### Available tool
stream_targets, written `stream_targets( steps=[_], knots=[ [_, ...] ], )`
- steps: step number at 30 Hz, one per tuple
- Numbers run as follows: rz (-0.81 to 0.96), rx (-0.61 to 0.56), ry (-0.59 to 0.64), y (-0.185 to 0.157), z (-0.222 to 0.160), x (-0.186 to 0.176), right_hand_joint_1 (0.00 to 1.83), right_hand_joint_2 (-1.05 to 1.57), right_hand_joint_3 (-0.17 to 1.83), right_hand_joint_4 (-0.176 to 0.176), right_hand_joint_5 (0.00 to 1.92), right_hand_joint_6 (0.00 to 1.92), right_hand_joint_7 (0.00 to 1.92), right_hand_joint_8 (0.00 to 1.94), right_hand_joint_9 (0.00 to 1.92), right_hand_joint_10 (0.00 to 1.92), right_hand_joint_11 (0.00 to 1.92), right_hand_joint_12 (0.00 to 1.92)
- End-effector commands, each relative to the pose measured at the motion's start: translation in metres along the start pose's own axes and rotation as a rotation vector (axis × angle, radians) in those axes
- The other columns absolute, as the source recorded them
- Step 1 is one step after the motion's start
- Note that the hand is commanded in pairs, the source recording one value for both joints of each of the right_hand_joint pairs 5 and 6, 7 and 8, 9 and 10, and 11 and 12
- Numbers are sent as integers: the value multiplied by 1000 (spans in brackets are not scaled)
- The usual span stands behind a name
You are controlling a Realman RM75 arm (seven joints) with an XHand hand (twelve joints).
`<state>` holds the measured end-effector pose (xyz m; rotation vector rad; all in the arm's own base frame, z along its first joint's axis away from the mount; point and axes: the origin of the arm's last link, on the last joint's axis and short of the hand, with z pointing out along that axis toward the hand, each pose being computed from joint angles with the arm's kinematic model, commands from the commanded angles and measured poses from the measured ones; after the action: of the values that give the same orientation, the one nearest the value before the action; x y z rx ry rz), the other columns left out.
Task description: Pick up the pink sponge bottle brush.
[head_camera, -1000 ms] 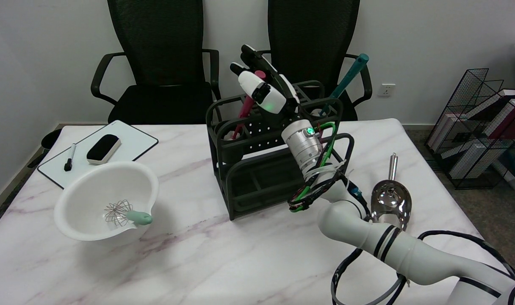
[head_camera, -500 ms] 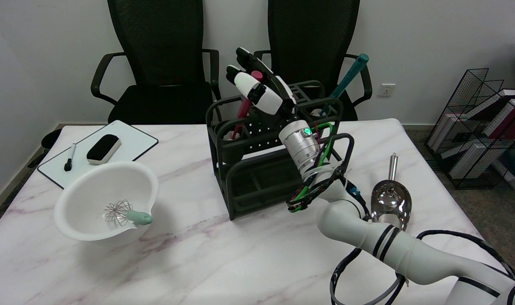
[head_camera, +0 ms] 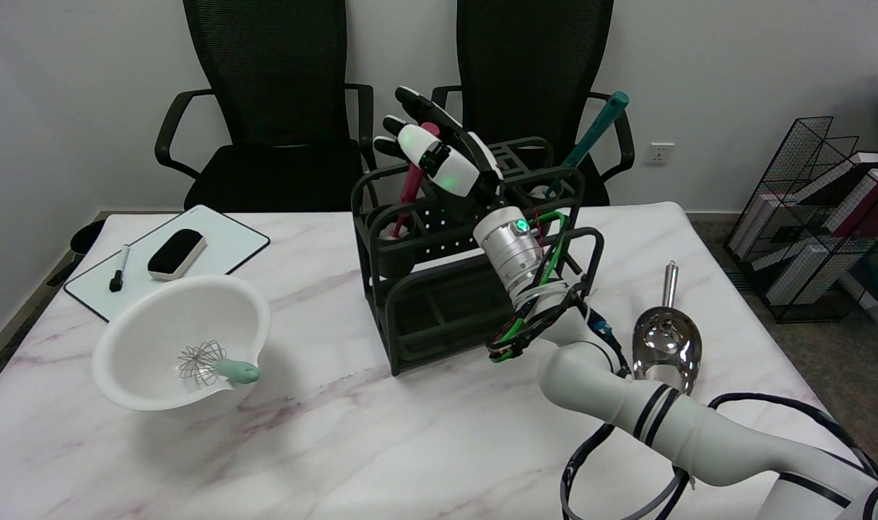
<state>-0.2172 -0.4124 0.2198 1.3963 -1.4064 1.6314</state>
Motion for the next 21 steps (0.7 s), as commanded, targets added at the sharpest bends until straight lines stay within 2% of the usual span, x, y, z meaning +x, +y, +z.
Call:
stream_targets(
  steps=[1, 4, 9, 14, 21],
  knots=[
    [9, -11, 9, 3, 0, 1, 1006, 473, 1173, 0, 419, 419, 183, 183, 458, 458, 670, 670],
    [8, -11, 10, 3, 0, 1, 1006, 480, 1176, 0, 449, 449, 186, 186, 467, 467, 682, 682],
    [7, -12, 10, 4, 0, 2, 1005, 526, 1142, 0, 827, 827, 196, 196, 473, 473, 691, 691],
    [6, -9, 10, 3, 1, 2, 987, 541, 1139, 0, 1052, 1052, 271, 271, 491, 491, 696, 696],
    [7, -7, 11, 2, 2, 1, 987, 546, 1155, 0, 1062, 1062, 444, 444, 525, 525, 701, 701]
  ],
)
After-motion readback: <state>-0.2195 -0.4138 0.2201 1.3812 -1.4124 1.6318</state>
